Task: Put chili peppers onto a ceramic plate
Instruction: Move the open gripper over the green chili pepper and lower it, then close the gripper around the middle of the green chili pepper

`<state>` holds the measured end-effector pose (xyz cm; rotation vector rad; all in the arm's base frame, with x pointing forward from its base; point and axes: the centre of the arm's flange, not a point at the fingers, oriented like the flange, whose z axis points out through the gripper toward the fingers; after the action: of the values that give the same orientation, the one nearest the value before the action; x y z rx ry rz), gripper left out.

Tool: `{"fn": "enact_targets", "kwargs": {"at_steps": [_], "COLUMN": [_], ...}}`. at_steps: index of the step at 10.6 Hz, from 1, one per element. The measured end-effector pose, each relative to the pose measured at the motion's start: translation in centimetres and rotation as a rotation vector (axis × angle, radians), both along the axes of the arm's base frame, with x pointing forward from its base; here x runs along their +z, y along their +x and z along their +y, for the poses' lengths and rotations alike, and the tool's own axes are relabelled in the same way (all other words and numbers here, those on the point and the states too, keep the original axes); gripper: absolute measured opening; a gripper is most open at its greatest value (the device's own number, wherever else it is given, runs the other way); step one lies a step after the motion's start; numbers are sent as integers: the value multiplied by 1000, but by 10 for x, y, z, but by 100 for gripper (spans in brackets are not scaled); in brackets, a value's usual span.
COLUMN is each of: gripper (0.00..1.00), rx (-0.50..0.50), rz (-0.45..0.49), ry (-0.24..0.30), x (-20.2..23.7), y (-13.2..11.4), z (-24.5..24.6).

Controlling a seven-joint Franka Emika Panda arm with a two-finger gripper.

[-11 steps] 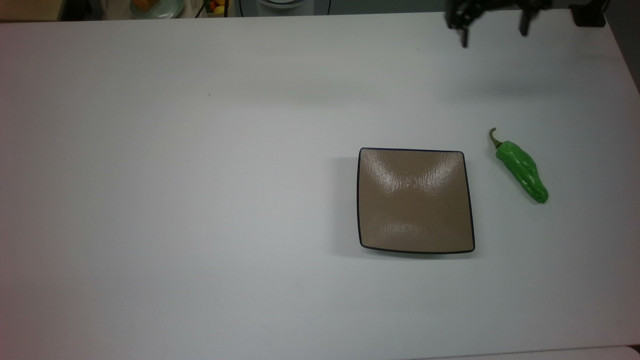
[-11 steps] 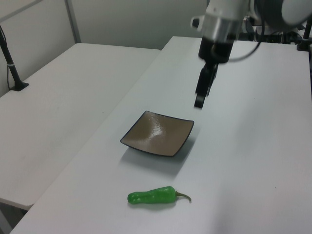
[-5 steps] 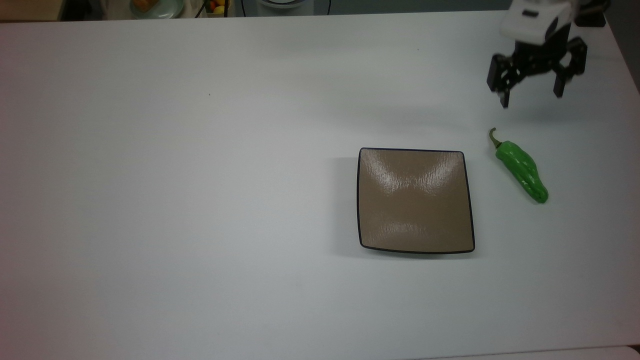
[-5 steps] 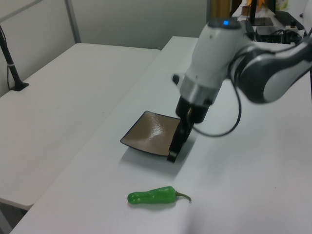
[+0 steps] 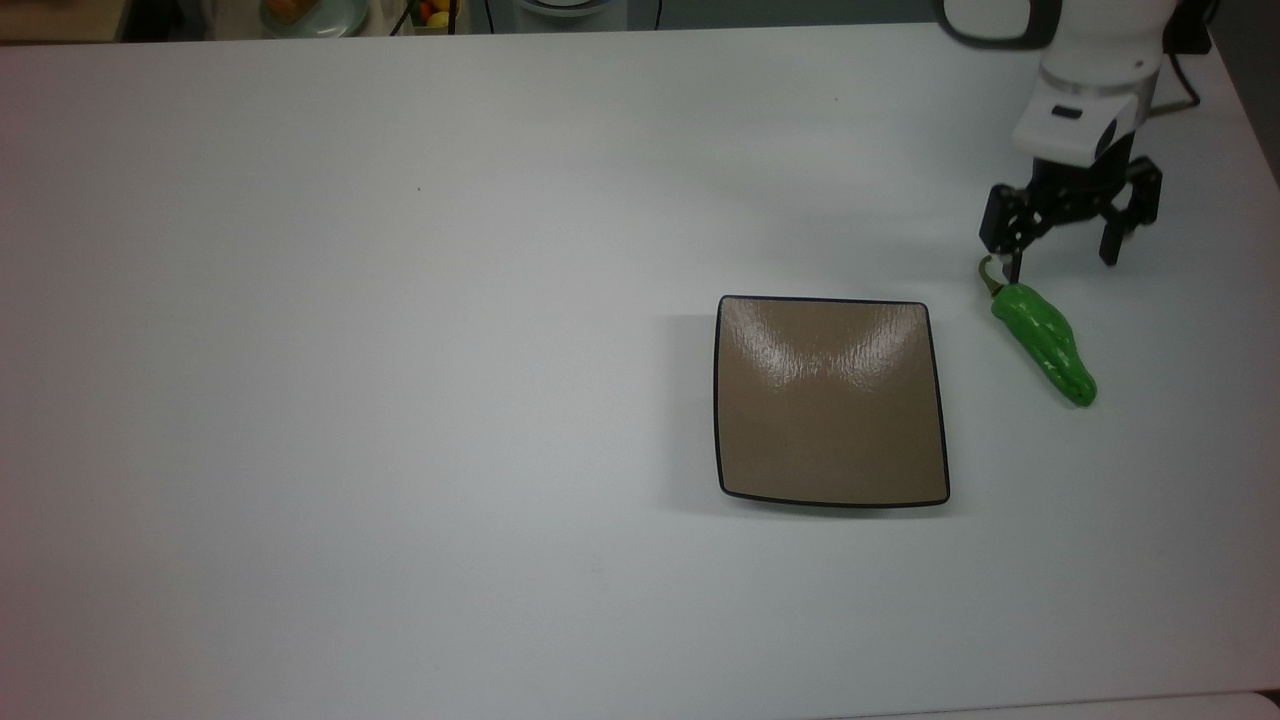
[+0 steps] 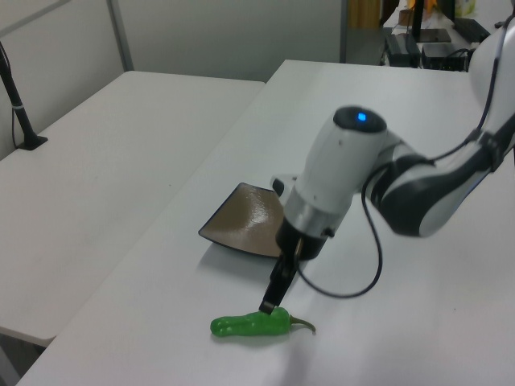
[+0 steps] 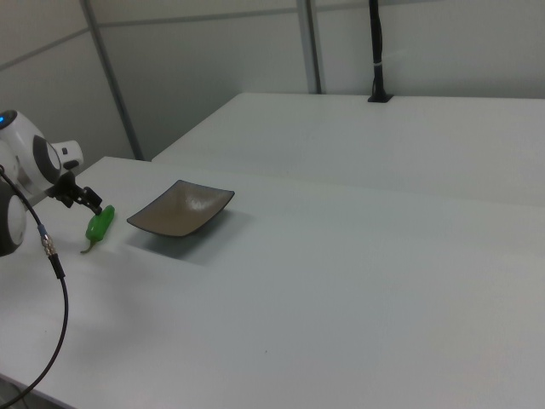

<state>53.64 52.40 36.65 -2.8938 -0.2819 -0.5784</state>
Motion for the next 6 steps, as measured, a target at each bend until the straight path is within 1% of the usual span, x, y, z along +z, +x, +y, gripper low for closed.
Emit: {"fn": "enact_targets", "kwargs": {"at_steps": [2,5,6], "gripper": [100,100,100], "rx": [-19,-22,-16], "rz": [-38,-89,-97], "ry": [-2,-41,-47], "x": [-27,-55,-63], "y": [8,14,15], "z": [5,11,14]}}
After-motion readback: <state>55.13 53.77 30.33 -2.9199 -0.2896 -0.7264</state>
